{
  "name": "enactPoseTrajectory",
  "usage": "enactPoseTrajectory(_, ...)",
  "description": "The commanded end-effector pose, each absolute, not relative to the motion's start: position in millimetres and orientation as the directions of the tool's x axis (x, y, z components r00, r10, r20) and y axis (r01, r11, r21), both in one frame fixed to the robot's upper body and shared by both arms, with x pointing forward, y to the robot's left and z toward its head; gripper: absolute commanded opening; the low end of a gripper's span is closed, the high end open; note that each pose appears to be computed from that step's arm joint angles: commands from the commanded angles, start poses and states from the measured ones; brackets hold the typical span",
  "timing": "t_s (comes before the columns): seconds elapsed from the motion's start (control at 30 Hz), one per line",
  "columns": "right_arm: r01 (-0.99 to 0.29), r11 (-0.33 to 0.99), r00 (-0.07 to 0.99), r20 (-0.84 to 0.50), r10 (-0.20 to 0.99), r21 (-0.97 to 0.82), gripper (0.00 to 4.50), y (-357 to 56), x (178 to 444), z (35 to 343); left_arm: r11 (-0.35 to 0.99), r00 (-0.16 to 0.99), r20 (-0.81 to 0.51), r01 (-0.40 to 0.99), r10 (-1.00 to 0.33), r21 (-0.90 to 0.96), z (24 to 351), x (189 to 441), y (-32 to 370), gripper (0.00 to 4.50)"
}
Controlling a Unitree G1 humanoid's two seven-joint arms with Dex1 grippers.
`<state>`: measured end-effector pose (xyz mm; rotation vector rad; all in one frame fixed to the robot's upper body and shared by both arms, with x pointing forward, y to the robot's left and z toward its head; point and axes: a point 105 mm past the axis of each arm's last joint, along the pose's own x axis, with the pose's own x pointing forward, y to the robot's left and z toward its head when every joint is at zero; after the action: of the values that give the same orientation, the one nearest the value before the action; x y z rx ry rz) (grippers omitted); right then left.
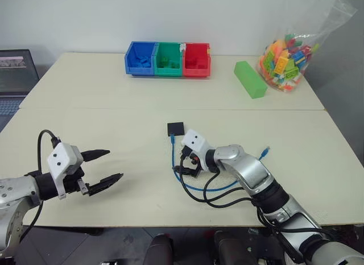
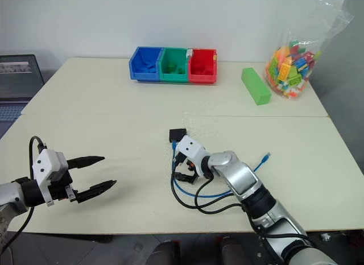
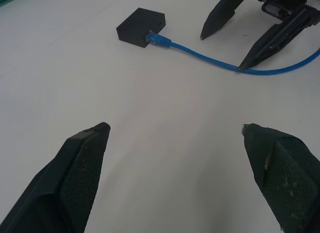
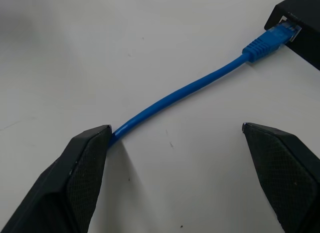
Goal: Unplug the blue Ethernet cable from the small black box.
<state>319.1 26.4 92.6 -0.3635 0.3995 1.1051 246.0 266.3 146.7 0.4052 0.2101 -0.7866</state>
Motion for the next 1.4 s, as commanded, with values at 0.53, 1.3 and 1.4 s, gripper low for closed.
enactPoseTrajectory(0.53,-0.941,0.331,0.319,-0.493,0.809,-0.066,1.49,50,312,90,0.622,0.696,-0.314,0.718,-0.646,0.313,154,251,266,4.50)
enactPoseTrajectory(1.3,-0.865,0.359,0.502,-0.618,0.605,-0.351,0.07,-106,379,118,0.599,0.663,-0.276,0.748,-0.696,0.287,154,258,241,4.50)
enactPoseTrajectory(1.4,-0.863,0.328,0.504,-0.640,0.580,-0.383,0.07,-131,380,123,0.592,0.649,-0.268,0.760,-0.712,0.268,154,257,235,4.50)
